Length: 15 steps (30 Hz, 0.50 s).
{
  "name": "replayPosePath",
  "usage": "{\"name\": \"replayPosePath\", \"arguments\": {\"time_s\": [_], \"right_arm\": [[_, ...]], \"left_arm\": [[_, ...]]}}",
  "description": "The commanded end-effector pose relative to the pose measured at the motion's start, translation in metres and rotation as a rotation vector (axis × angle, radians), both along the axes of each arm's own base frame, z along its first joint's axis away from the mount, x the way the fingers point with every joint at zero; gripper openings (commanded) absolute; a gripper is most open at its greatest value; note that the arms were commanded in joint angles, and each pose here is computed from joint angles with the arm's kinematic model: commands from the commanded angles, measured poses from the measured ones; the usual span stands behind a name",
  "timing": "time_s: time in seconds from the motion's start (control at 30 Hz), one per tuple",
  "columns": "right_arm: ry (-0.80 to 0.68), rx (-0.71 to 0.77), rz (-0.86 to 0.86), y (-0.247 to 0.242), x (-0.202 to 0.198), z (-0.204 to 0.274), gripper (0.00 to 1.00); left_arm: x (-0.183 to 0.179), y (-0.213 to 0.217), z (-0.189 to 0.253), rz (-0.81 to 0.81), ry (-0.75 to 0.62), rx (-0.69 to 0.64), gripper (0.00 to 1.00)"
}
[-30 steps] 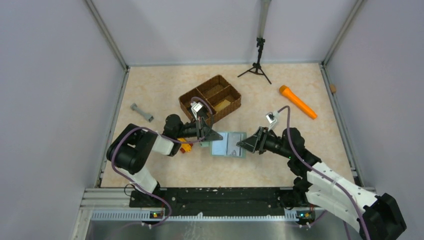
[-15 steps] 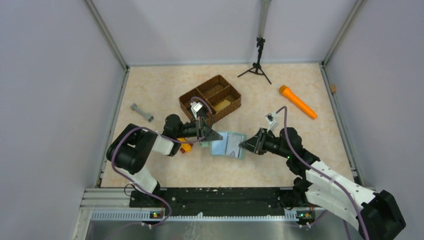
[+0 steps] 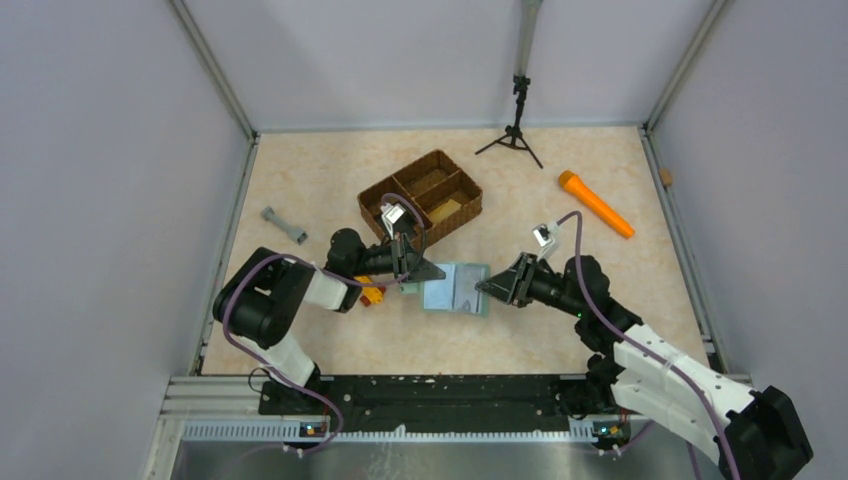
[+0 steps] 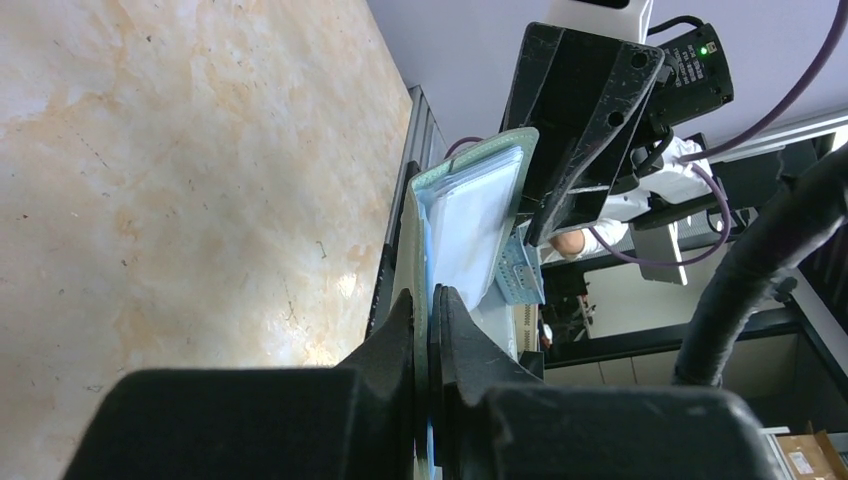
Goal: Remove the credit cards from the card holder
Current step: Remove the credit card from the card holder.
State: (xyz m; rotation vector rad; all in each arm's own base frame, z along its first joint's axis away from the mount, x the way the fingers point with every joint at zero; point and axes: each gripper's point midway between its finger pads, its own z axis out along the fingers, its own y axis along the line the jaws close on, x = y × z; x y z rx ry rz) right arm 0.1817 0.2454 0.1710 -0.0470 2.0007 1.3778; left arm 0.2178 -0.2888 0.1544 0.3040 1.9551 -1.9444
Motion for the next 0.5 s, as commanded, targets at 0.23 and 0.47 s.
{"name": "replayPosePath", "arguments": {"time_s": [0.23,0.47], "right_arm": [[-0.038,0.046,0.027,0.003,-0.0034,0.0146,0.23],[-0.038,0.048,0.018,0.0021,-0.0026,0.0138,0.18]], "left_arm": [[0.0008,-0.0009,0.0264,0.003,-0.092,-0.069,0.0],[-0.0005,-0.0008,0.0274,-0.006,-0.095,-0.072,0.0]]}}
